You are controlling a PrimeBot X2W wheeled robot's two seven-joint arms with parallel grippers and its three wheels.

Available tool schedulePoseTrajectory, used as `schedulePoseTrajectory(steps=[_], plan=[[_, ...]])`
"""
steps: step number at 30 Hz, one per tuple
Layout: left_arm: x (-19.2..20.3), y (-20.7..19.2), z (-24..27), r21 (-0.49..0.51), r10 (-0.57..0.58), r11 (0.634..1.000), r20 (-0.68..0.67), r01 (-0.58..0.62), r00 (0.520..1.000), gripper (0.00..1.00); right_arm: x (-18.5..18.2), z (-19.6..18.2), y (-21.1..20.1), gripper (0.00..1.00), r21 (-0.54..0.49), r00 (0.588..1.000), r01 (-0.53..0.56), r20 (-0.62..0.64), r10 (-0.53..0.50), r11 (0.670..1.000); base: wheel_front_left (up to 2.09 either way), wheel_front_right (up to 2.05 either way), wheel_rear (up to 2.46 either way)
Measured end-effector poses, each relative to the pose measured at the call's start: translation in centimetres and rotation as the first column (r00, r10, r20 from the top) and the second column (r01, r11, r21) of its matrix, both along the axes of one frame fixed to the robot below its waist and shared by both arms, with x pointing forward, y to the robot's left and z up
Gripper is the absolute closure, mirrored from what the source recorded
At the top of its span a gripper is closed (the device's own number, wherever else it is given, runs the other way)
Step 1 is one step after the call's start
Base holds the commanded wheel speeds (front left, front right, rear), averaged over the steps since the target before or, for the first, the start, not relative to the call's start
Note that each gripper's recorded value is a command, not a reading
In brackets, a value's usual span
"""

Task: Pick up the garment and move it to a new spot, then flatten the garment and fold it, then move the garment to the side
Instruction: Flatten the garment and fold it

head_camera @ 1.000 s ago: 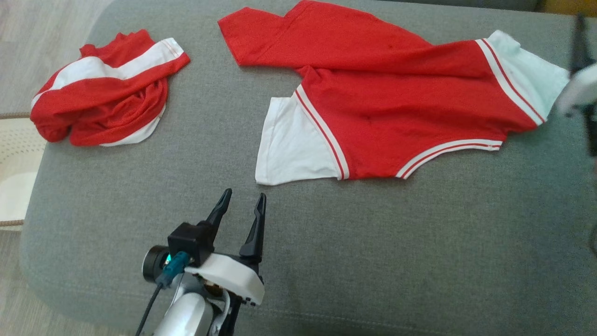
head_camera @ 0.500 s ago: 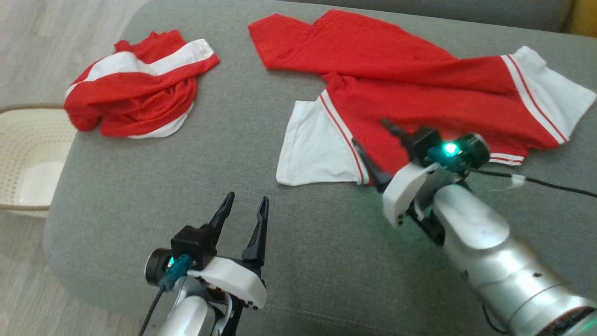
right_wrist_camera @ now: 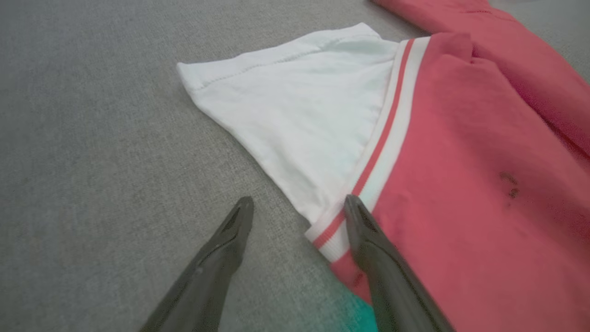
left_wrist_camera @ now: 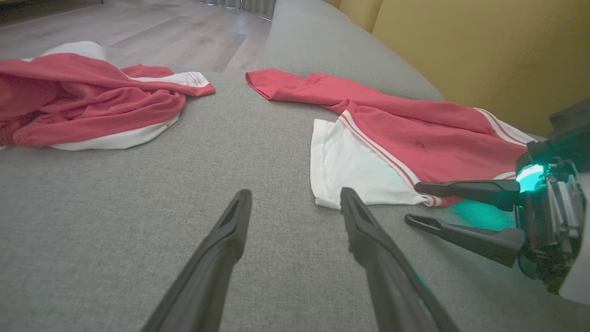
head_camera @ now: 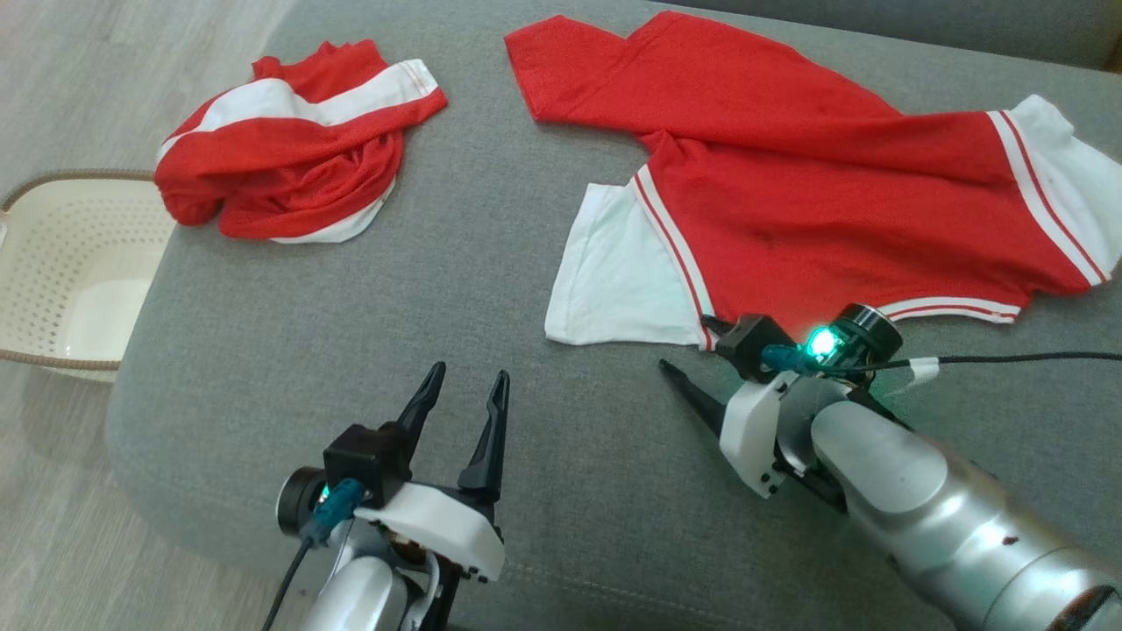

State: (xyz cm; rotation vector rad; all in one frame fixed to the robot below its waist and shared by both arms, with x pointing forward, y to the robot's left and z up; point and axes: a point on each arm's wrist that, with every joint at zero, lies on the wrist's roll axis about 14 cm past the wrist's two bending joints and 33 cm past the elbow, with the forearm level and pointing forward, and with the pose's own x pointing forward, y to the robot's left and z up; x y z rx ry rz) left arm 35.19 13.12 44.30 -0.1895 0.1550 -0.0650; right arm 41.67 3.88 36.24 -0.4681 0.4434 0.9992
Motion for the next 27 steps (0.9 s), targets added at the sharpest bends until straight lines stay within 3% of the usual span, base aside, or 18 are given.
schedulePoseTrajectory(steps=[2,3,4,6,7,12,18,23,27], plan=[[0.1,-0.2,-0.1,-0.001,-0.006,1.000,-0.001,0.006,1.000,0.00,0.2,-0.1,-0.4,0.00,-0.010,1.000,0.005,0.007,-0.005,1.000,0.00,0.00,0.00],[0.2,-0.3,-0.1,-0.003,-0.009,1.000,-0.002,0.009,1.000,0.00,0.5,-0.2,-0.7,0.05,-0.013,1.000,0.015,0.008,-0.015,1.000,0.00,0.00,0.00],[0.2,-0.4,-0.1,-0.004,-0.012,1.000,-0.003,0.012,1.000,0.00,0.8,-0.2,-1.1,0.24,-0.018,1.000,0.023,0.016,-0.023,1.000,0.00,0.00,0.00],[0.4,-0.6,-0.2,-0.006,-0.020,1.000,-0.005,0.020,1.000,0.00,1.6,-0.1,-1.9,0.92,-0.026,0.998,0.047,0.029,-0.046,0.999,0.00,0.00,0.00],[0.4,-0.8,-0.3,-0.007,-0.024,1.000,-0.006,0.024,1.000,0.00,2.0,-0.2,-2.4,1.00,-0.032,0.997,0.065,0.034,-0.064,0.997,0.00,0.00,0.00],[0.8,-1.3,-0.3,-0.011,-0.042,0.999,-0.005,0.042,0.999,0.00,3.3,0.0,-5.2,1.00,-0.015,0.985,0.168,0.044,-0.167,0.986,0.00,0.00,0.00],[1.6,-2.7,-0.1,-0.020,-0.088,0.996,0.006,0.088,0.996,0.00,4.0,0.4,-10.6,1.00,0.005,0.944,0.326,0.054,-0.326,0.945,0.00,0.00,0.00],[2.4,-4.2,0.1,-0.028,-0.134,0.990,0.017,0.135,0.991,0.00,3.7,0.5,-17.3,1.00,-0.032,0.891,0.451,0.084,-0.447,0.892,0.00,0.00,0.00],[2.9,-6.0,0.1,-0.035,-0.192,0.981,0.024,0.192,0.981,0.00,3.5,1.4,-23.9,1.00,-0.071,0.826,0.559,0.136,-0.547,0.826,0.00,0.00,0.00]])
